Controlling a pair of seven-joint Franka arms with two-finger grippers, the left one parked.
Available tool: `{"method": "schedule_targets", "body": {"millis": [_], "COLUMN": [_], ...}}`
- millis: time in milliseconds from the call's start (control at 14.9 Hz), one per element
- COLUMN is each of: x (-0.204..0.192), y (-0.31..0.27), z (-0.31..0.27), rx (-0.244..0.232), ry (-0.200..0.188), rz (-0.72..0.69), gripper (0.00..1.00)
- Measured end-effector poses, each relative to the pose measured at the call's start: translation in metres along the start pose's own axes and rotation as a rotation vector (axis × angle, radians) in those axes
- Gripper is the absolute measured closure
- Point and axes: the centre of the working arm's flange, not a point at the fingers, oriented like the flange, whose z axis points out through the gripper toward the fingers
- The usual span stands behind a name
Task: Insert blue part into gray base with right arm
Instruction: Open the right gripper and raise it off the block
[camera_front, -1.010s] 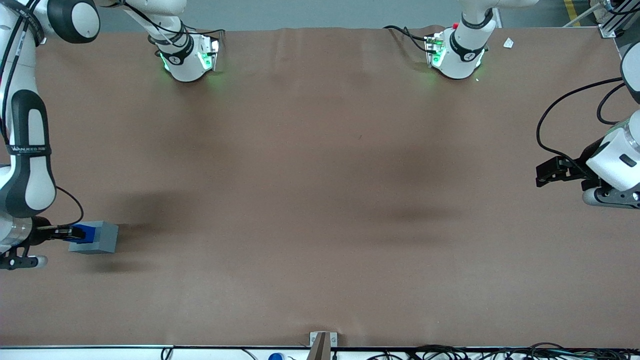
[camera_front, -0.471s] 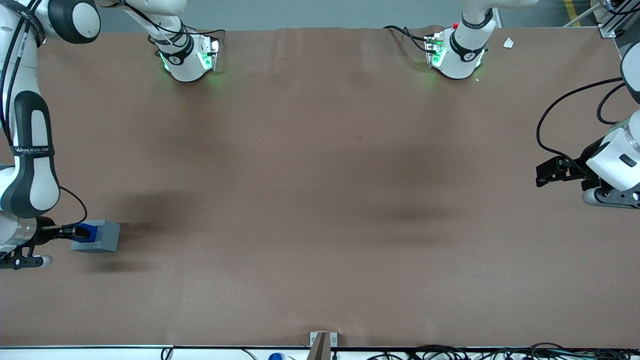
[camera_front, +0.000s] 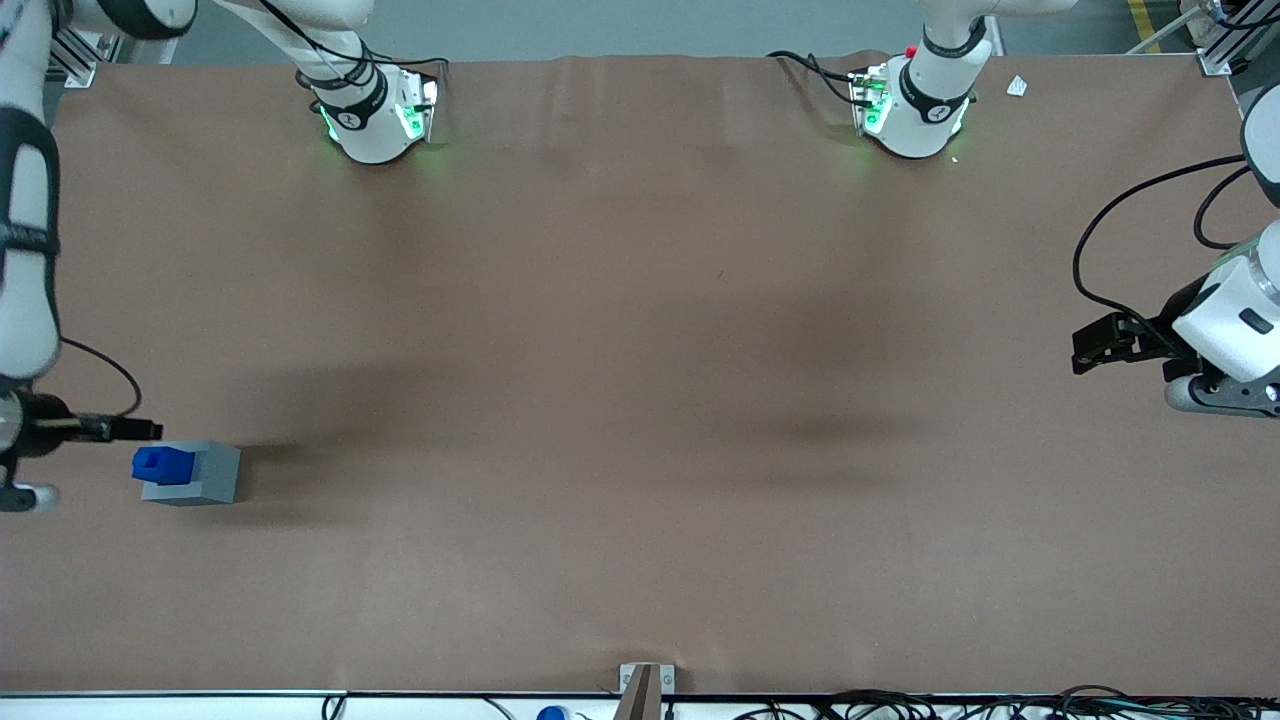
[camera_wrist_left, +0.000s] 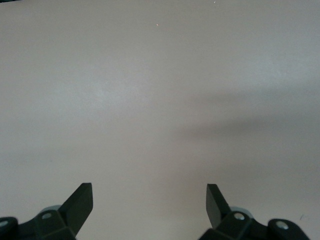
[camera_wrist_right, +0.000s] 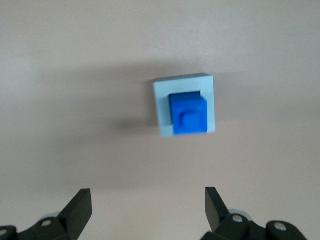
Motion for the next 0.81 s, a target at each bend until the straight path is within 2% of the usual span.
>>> {"method": "schedule_targets", "body": {"millis": [202, 337, 606, 808], "x": [-0.049, -0.086, -0.151, -0.159], "y": [-0.032, -0.062, -0.111, -0.118], "z": [-0.086, -0.121, -0.138, -0.139], "rx": [0.021, 0.020, 0.011, -0.002], "ry": [0.074, 0.113, 0.155, 0.175], "rz": [0.023, 0.034, -0.010, 0.006], "gripper": [0.00, 0.00, 0.00, 0.00]}}
